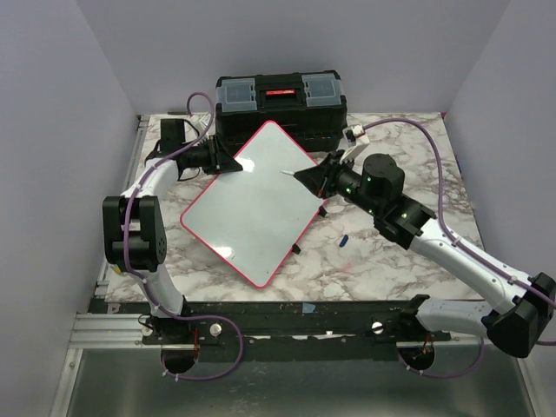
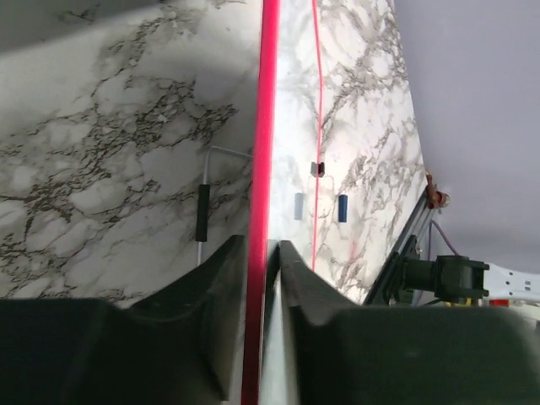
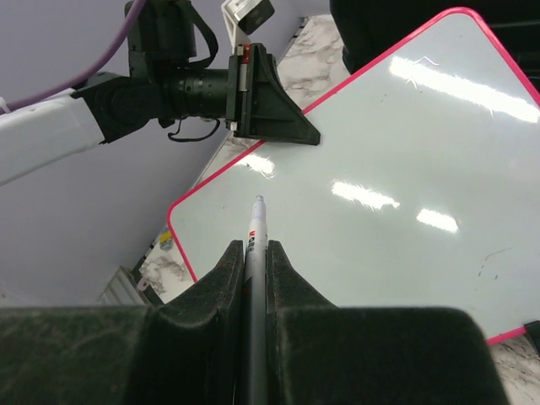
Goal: Write a sentence on the whiteboard
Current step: Hold the whiteboard on the whiteboard stand, then write a sentence on the whiteboard.
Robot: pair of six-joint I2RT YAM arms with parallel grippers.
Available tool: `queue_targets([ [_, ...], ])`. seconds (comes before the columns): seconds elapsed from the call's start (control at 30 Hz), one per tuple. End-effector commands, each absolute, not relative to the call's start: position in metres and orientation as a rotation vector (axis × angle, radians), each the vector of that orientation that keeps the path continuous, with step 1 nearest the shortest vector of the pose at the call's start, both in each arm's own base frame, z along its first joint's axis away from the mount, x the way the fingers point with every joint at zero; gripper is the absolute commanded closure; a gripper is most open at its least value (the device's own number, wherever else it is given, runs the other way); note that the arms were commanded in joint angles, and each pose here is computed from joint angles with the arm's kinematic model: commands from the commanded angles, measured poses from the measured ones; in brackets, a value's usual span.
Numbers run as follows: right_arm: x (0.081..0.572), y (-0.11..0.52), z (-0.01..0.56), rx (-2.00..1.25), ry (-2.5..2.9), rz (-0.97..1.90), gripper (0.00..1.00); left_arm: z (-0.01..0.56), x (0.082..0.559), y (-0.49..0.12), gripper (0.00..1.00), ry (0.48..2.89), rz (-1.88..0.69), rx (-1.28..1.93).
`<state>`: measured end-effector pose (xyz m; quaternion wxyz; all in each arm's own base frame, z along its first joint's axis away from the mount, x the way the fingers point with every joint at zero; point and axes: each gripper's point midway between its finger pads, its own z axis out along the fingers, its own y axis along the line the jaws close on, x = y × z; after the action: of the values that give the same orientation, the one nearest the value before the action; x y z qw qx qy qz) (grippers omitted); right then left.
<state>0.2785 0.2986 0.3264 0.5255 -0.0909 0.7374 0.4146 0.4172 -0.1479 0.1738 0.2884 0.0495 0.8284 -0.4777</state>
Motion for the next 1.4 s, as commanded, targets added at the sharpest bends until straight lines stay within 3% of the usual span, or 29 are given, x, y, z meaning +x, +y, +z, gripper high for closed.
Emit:
queue_targets([
  [0.0,0.273,0.315,0.336,-0.327,1.744,1.05,0.99,0.183,0.423,-0.154,0.83,2.166,-1.293,0.209],
  [0.17,0.268,0.337,0.328,-0.45,1.769,1.115,0.99,0.188,0.427,-0.152,1.0,2.16,-1.276,0.189],
  [0.8,0.243,0.457,0.276,-0.772,1.864,0.921,0.99,0.208,0.435,-0.142,1.0,2.135,-1.143,0.14],
  [1.37,0.244,0.503,0.252,-0.827,1.877,0.906,0.99,0.215,0.437,-0.142,1.0,2.105,-1.131,0.14],
])
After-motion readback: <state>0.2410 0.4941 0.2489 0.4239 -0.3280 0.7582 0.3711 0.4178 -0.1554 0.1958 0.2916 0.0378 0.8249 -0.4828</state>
